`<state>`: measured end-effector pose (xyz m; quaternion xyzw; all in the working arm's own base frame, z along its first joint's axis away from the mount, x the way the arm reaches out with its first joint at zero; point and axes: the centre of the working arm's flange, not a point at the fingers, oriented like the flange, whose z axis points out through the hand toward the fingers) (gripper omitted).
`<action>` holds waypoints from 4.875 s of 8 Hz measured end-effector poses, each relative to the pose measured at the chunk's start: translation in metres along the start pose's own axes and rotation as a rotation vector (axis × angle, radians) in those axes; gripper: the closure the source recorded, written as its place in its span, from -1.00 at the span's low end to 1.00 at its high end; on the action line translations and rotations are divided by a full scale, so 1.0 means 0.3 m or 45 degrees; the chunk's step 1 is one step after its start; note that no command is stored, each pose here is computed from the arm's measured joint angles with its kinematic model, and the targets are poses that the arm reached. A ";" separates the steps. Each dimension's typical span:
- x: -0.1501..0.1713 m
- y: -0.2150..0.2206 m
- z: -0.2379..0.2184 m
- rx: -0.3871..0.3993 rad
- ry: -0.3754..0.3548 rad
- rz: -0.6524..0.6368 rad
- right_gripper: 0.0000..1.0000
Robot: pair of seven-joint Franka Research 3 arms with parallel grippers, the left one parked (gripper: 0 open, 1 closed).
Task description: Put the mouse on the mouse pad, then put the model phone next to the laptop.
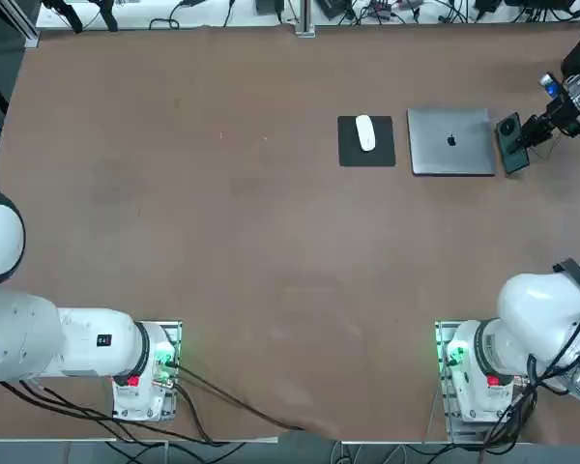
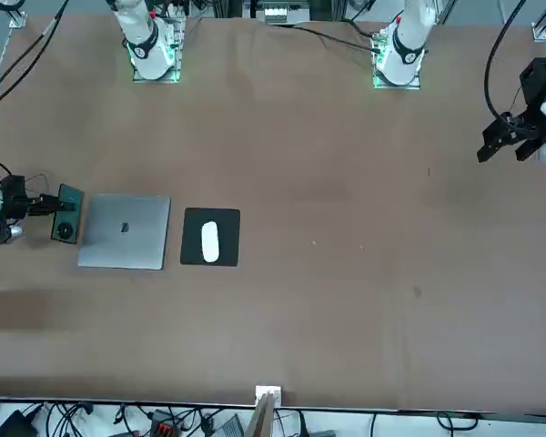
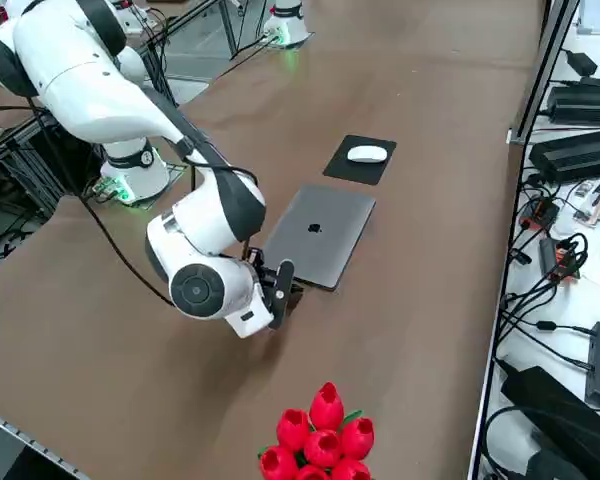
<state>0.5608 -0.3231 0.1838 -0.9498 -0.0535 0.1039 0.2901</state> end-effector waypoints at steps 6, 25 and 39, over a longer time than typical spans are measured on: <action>-0.004 0.017 0.019 0.006 -0.006 0.008 0.65; 0.161 -1.442 -0.502 -0.584 0.100 0.170 -1.00; -0.135 -1.663 -0.448 -0.782 0.172 0.181 -1.00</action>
